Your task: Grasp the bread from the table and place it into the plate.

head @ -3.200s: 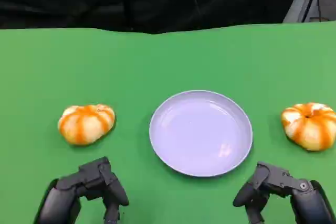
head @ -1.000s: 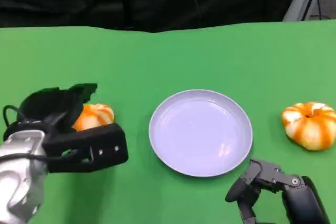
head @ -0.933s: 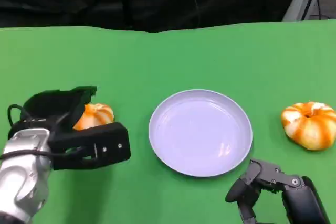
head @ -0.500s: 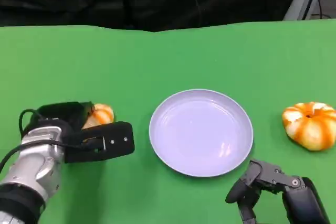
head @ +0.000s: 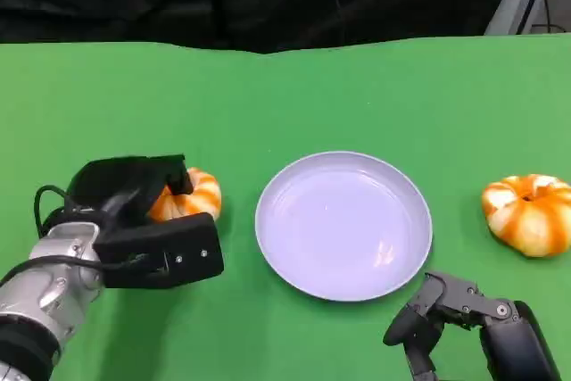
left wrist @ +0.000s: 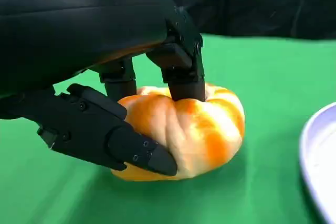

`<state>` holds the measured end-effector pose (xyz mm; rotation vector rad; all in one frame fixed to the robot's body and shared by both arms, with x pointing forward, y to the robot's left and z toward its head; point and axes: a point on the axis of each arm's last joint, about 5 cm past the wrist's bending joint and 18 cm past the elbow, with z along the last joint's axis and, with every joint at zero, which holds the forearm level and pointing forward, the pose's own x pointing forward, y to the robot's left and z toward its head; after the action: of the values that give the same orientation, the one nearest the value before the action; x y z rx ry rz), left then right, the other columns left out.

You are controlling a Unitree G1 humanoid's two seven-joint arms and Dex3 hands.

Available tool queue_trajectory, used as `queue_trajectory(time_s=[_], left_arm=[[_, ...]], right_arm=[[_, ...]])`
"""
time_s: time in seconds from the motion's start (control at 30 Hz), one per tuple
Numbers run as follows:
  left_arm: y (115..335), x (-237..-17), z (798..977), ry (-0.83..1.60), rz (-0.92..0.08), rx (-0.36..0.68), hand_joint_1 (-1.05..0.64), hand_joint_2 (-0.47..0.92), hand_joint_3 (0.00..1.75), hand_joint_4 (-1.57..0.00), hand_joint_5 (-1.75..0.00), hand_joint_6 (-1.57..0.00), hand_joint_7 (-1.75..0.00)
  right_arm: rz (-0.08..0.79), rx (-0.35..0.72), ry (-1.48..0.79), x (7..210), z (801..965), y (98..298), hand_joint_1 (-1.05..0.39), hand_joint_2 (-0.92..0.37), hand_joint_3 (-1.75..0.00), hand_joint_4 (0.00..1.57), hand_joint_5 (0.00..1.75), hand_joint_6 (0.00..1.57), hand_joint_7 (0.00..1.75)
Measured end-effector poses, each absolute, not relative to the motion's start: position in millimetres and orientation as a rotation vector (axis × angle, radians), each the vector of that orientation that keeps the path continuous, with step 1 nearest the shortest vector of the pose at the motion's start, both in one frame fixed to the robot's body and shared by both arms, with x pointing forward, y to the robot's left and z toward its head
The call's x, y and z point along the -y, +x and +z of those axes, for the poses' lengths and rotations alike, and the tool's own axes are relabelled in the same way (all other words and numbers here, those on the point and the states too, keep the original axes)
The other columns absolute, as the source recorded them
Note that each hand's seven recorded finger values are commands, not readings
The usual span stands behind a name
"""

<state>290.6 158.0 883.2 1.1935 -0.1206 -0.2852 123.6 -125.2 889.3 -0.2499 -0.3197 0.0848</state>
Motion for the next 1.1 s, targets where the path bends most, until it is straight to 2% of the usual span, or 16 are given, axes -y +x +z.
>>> queue_trajectory(time_s=[0.03,0.1,0.3,0.4,0.63,0.93,1.1], left_arm=[[290.2,-158.5,882.8,1.192,-0.276,0.137,-0.13,0.69,0.67,-0.86,-1.75,-0.66,-1.75],[289.6,-159.6,883.3,1.188,-0.242,0.203,-0.13,0.56,0.9,-0.87,-1.75,-0.66,-1.75],[290.3,-163.2,888.9,1.208,-0.18,0.322,-0.12,0.42,1.22,-0.9,-1.75,-0.69,-1.75],[291.7,-157.7,897.7,1.191,-0.163,0.409,-0.13,0.41,1.25,-0.9,-1.75,-0.7,-1.75],[291.7,-136.2,912.6,1.126,-0.176,0.54,-0.13,0.38,1.29,-0.91,-1.75,-0.73,-1.73],[289.6,-119.5,912.2,1.091,-0.225,0.552,-0.15,0.37,1.3,-0.92,-1.75,-0.74,-1.71],[286.5,-97.6,911.3,1.044,-0.311,0.535,-0.14,0.36,1.29,-0.91,-1.75,-0.73,-1.72]], right_arm=[[0.085,0.32,-0.25,125.2,889.3,123.6,-0.01,-0.29,-1.35,0.85,1.6,0.86,1.27],[0.085,0.32,-0.251,125.2,889.4,123.6,0.0,-0.29,-1.36,0.86,1.6,0.86,1.27],[0.085,0.321,-0.252,125.1,889.6,123.5,0.03,-0.28,-1.38,0.85,1.6,0.86,1.27],[0.086,0.322,-0.25,124.6,889.9,123.6,0.03,-0.28,-1.38,0.85,1.6,0.86,1.27],[0.087,0.322,-0.249,124.5,890.0,123.6,0.03,-0.28,-1.39,0.84,1.63,0.85,1.27],[0.088,0.323,-0.245,124.0,890.5,123.4,0.04,-0.27,-1.39,0.82,1.62,0.86,1.28],[0.09,0.328,-0.243,123.0,891.3,123.4,0.03,-0.27,-1.39,0.83,1.62,0.86,1.28]])
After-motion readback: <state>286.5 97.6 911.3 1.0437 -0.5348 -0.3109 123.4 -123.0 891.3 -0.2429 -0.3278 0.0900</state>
